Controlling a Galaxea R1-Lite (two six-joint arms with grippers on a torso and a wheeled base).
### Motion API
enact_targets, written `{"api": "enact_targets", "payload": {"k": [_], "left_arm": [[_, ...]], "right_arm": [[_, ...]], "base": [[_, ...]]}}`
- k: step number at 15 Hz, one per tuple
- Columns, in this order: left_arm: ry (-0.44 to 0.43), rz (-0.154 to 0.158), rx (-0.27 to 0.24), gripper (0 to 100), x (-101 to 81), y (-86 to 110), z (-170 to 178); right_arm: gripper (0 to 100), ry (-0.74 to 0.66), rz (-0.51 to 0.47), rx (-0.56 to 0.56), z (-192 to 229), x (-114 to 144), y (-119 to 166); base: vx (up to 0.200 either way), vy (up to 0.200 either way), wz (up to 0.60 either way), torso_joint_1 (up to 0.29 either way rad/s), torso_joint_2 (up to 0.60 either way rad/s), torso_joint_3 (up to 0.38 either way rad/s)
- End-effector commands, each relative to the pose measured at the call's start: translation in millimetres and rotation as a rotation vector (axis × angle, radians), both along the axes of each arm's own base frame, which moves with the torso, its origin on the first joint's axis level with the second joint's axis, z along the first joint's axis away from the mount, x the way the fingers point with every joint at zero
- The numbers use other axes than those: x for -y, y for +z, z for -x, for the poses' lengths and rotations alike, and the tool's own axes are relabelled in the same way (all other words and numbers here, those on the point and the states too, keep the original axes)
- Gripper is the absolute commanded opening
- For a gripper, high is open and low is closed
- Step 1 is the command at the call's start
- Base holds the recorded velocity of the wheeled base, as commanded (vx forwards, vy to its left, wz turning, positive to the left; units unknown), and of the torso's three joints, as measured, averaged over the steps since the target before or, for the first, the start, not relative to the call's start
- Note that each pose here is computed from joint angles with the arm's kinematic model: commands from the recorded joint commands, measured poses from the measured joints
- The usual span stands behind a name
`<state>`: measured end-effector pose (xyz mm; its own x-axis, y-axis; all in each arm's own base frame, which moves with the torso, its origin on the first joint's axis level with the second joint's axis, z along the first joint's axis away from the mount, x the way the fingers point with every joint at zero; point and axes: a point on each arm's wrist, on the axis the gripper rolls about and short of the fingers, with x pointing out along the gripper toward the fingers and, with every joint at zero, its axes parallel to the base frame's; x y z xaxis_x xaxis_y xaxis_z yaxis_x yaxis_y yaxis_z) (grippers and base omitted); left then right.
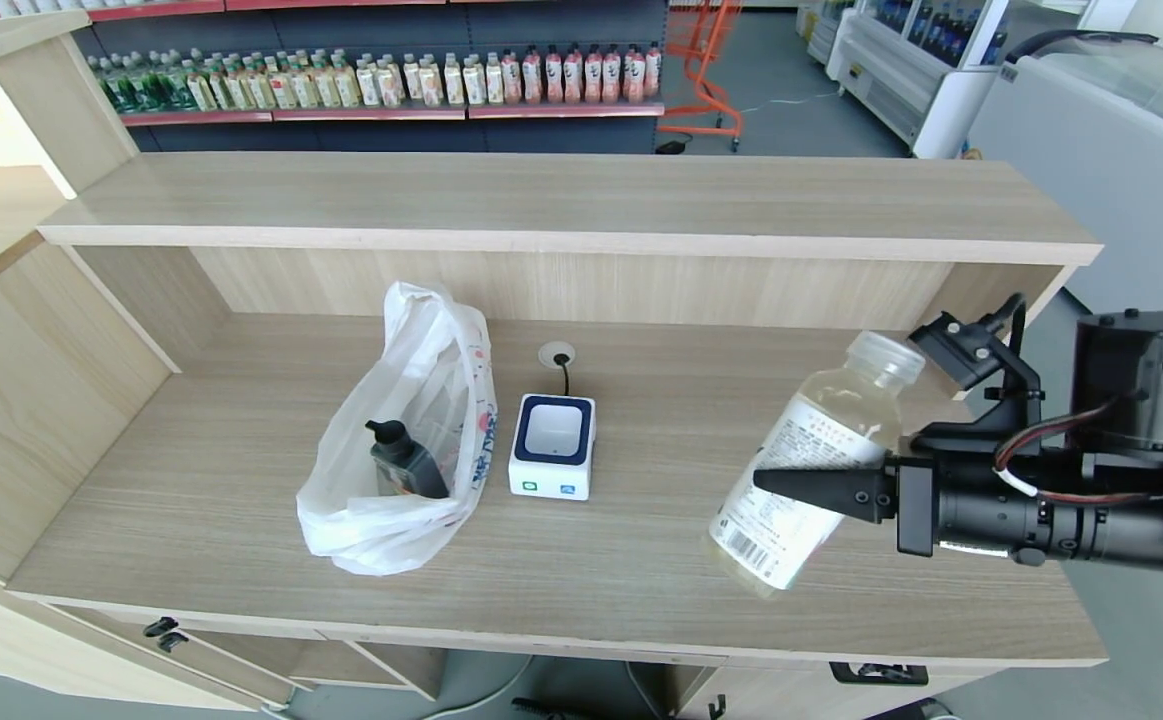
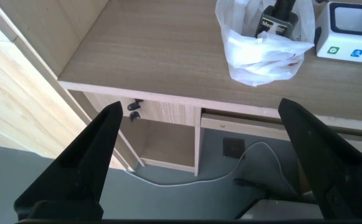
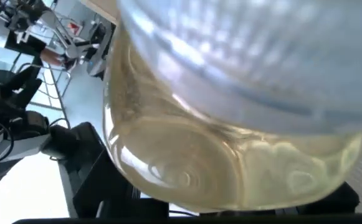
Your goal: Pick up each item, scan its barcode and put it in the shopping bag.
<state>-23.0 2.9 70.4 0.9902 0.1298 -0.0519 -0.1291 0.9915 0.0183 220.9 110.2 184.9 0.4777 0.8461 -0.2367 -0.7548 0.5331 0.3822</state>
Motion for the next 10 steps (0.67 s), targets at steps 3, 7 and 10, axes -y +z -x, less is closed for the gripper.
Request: {"api": "enact_targets", "payload": {"k": [3,7,10], "left_arm": [[0.0,-0.001,0.0,100,0.0,0.0,0.0],[0.0,-0.001,0.0,100,0.0,0.0,0.0],[0.0,-0.001,0.0,100,0.0,0.0,0.0]], "right_arm": [[0,0.128,-0.042,-0.002,15.6,-28.0,12.2],[0,0.121,-0.07,-0.018,12.5,-29.8,18.5],[0,0.139,-0.101,-0.057,16.7,-33.3,22.4]], "base": [[0.0,0.0,0.0,0.0,0.0,0.0],[0.0,0.0,0.0,0.0,0.0,0.0],[0.0,0.0,0.0,0.0,0.0,0.0]]}}
